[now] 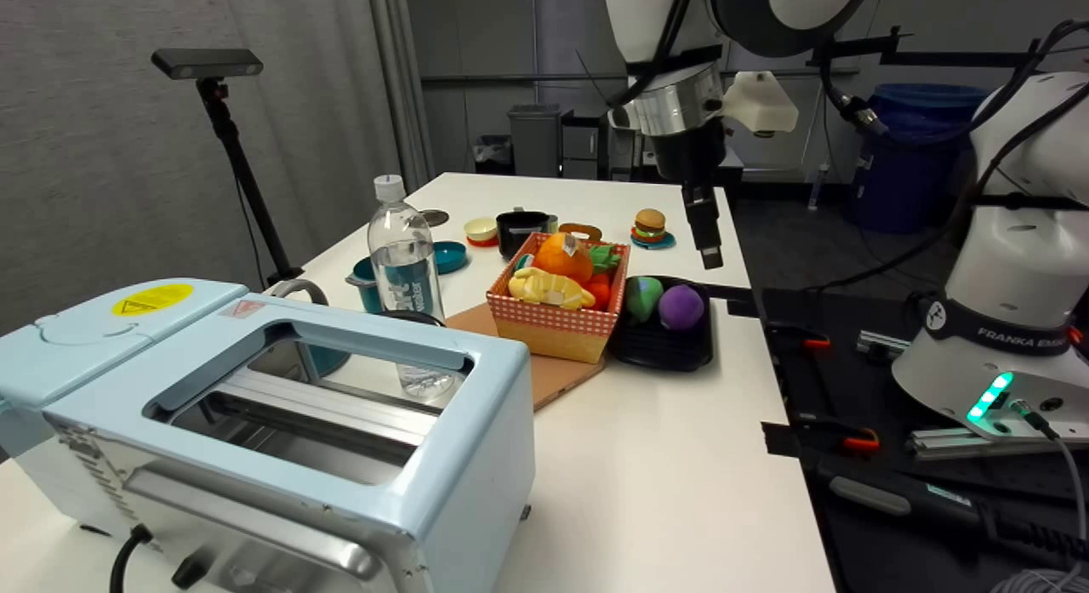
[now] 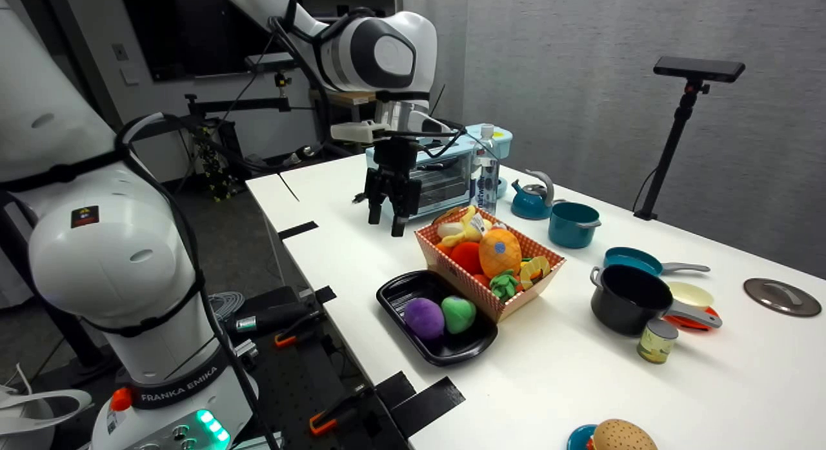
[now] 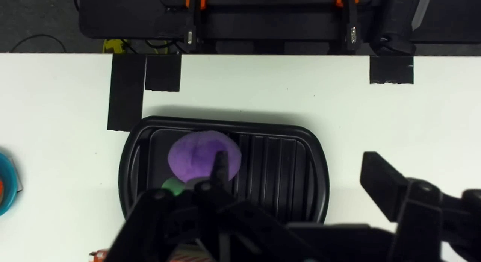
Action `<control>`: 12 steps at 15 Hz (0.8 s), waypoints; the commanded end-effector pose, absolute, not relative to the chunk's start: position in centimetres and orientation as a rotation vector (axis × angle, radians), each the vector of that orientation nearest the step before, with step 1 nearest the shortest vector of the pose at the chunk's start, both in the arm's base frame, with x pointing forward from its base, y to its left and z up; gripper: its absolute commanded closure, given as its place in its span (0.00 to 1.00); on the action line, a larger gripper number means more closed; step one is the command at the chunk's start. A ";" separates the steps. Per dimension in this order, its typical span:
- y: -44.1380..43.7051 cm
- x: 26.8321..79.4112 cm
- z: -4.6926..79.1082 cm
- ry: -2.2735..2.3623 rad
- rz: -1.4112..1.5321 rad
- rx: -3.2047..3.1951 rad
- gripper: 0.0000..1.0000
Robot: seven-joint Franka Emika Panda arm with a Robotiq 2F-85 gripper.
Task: Pick up the purple fruit plush toy from the basket and put it on the black tray
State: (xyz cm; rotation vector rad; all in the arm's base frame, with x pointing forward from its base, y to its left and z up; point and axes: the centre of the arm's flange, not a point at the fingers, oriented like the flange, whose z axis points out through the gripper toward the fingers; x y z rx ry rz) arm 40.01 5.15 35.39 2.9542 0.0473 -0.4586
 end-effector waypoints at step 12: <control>5.1 39.8 35.0 0.039 -0.495 2.955 0.00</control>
